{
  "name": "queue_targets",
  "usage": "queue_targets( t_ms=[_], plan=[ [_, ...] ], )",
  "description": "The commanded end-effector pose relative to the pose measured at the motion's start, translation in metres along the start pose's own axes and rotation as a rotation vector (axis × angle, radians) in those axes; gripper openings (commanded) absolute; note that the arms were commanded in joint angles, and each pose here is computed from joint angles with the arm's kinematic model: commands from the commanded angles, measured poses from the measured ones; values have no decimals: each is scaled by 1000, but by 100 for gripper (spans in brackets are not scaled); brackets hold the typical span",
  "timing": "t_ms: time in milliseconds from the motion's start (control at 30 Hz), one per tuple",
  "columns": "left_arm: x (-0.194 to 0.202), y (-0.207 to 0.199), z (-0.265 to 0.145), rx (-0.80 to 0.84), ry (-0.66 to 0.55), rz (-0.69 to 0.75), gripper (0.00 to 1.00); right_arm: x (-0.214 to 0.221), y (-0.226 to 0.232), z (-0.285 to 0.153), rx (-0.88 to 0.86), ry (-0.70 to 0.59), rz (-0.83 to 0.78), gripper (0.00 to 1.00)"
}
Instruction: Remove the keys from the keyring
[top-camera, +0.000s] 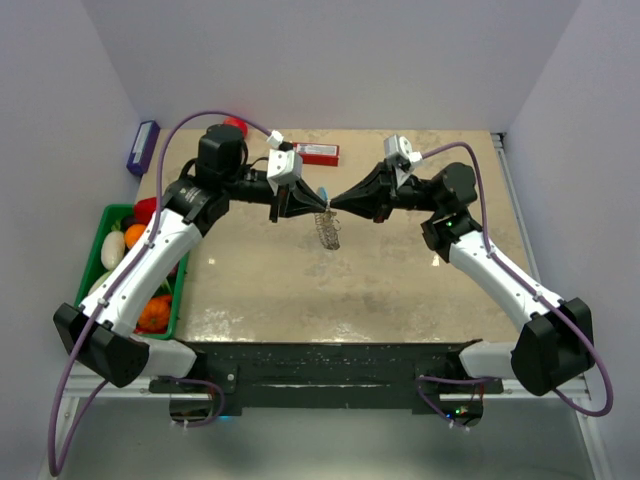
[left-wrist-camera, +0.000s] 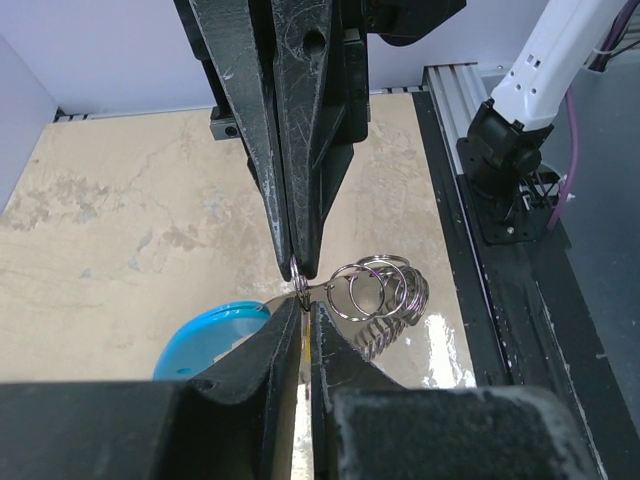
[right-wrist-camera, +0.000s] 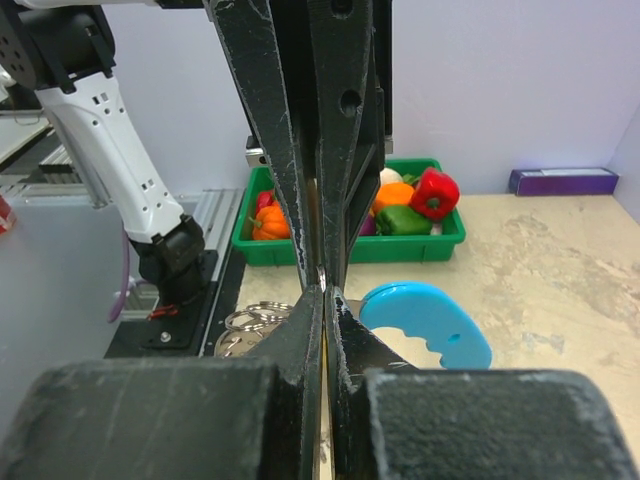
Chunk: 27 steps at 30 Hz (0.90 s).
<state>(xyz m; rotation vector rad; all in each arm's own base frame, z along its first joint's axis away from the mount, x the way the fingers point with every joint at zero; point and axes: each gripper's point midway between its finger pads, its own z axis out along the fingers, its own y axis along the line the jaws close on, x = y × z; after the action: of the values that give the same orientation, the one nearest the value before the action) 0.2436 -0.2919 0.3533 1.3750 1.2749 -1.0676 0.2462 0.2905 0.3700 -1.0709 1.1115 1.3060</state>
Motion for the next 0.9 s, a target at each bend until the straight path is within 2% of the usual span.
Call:
queue_targets(
  t_ms=[0, 67, 133, 300, 700, 800, 867],
  plan=[
    [-8, 1, 0, 8, -25, 12, 14, -7, 0, 4, -1, -13, -51, 0],
    [-8, 2, 0, 6, -26, 14, 14, -5, -1, 4, 1, -8, -60, 0],
    [-7, 2, 0, 6, -24, 10, 7, -5, 0, 4, 1, -5, -62, 0],
    [-6, 2, 0, 7, -23, 12, 0, -6, 0, 3, 2, -6, -64, 0],
    [-8, 0, -3, -4, -21, 28, 0, -2, -3, 3, 4, 37, -52, 0],
    [-7, -2, -4, -3, -22, 34, 0, -3, -3, 4, 3, 42, -56, 4],
    [-7, -3, -4, -1, -22, 34, 0, -3, -3, 4, 1, 48, -60, 11]
  ],
)
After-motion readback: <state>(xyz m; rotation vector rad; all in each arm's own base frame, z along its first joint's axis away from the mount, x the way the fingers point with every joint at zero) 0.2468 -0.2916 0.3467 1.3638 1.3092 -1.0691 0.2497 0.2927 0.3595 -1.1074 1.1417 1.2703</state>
